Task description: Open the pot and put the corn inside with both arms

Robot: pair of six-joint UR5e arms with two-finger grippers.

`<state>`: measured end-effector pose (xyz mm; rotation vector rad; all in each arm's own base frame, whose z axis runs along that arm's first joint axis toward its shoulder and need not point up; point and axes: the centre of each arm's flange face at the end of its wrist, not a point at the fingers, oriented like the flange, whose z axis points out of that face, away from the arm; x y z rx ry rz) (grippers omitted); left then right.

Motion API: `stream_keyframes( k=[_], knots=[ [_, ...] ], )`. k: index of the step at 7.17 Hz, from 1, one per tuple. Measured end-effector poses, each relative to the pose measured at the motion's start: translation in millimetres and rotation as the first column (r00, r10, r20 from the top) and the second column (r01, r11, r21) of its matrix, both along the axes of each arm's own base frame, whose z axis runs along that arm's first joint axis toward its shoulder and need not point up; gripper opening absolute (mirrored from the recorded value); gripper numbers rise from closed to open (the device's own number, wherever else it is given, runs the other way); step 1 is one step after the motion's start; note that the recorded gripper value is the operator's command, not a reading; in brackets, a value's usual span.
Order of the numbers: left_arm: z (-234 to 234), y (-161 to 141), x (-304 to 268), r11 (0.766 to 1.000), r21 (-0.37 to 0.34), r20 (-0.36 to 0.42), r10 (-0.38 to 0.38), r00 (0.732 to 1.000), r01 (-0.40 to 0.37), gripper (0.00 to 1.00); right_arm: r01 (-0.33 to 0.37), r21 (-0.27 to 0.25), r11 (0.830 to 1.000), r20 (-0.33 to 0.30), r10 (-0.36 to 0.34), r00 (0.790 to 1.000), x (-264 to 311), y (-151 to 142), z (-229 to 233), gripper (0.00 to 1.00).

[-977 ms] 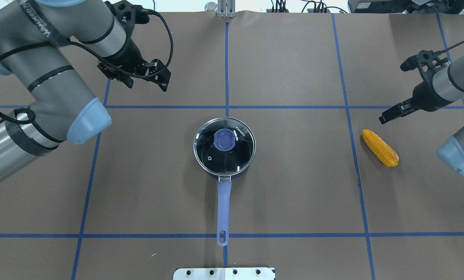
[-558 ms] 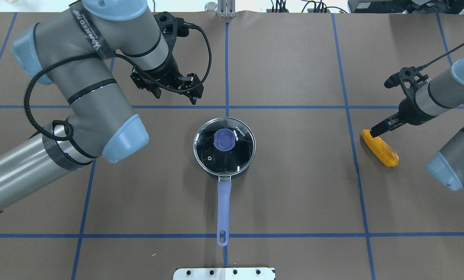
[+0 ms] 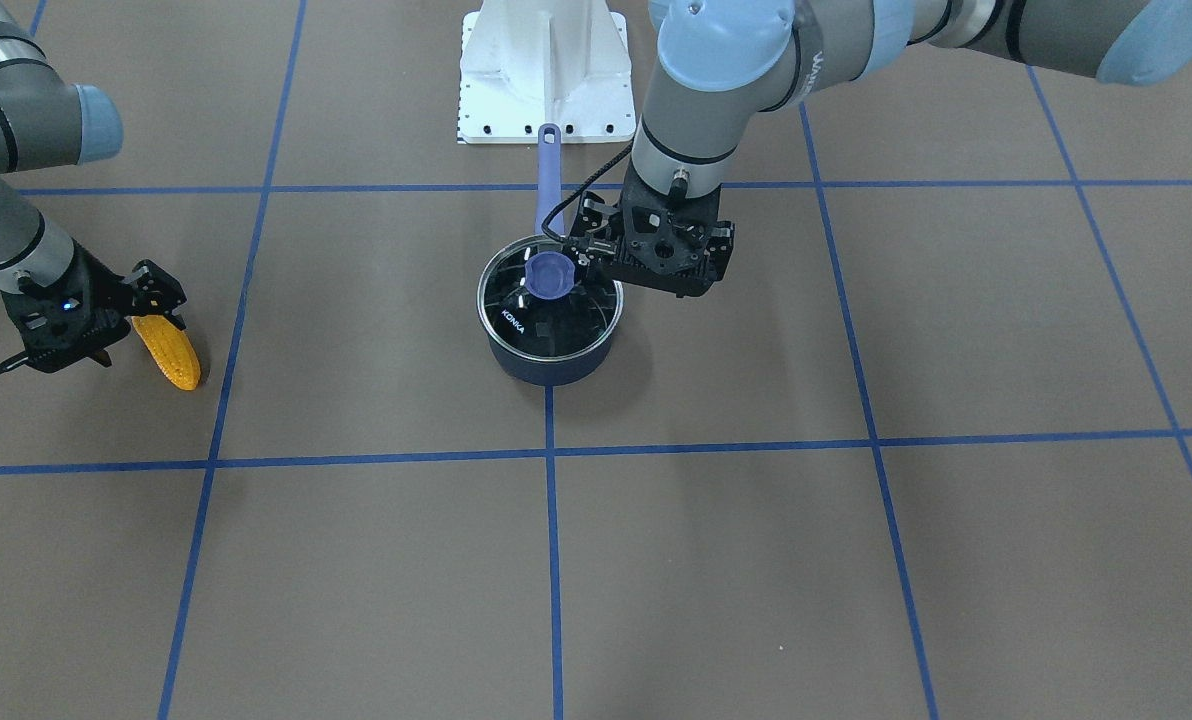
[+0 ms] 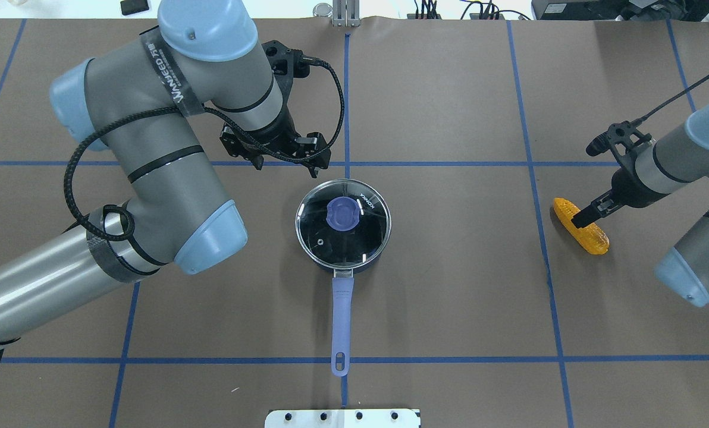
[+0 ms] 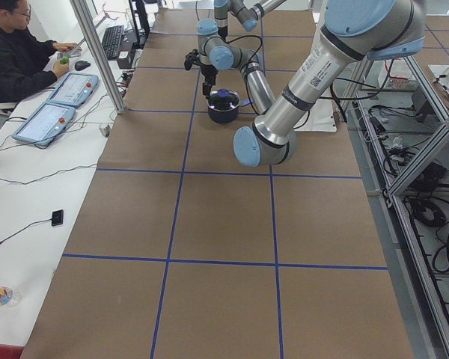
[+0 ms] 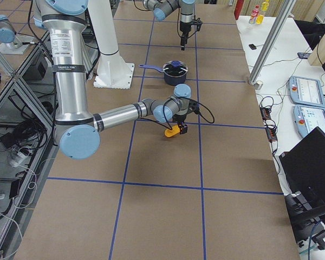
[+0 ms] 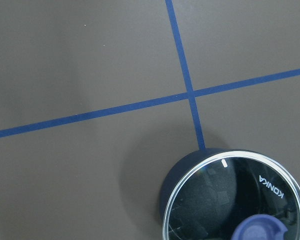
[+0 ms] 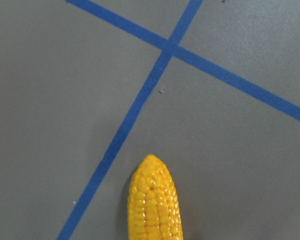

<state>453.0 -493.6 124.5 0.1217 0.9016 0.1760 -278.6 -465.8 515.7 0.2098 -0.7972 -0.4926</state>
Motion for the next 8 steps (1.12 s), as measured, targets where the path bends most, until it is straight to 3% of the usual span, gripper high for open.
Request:
stream_keyframes(
  k=[1, 3, 7, 8],
  knots=[
    [0, 1, 1, 1.000, -0.001, -0.001, 0.000, 1.000, 0.000, 1.00, 0.018, 0.001, 1.000, -0.008, -0.018, 1.000, -7, 5, 4, 0.93],
    [0, 1, 1, 1.000, -0.002, 0.000, 0.000, 1.000, 0.000, 1.00, 0.038, 0.002, 0.999, -0.026, -0.038, 0.999, -18, 12, 9, 0.80],
    [1, 2, 1, 1.000, -0.002, -0.001, 0.000, 1.000, 0.000, 1.00, 0.076, -0.016, 0.997, -0.043, -0.077, 0.996, -35, 22, 19, 0.28],
    [1, 2, 1, 1.000, -0.002, -0.001, 0.000, 1.000, 0.000, 1.00, 0.080, -0.018, 0.997, -0.037, -0.081, 0.996, -35, 21, 18, 0.25]
  ],
)
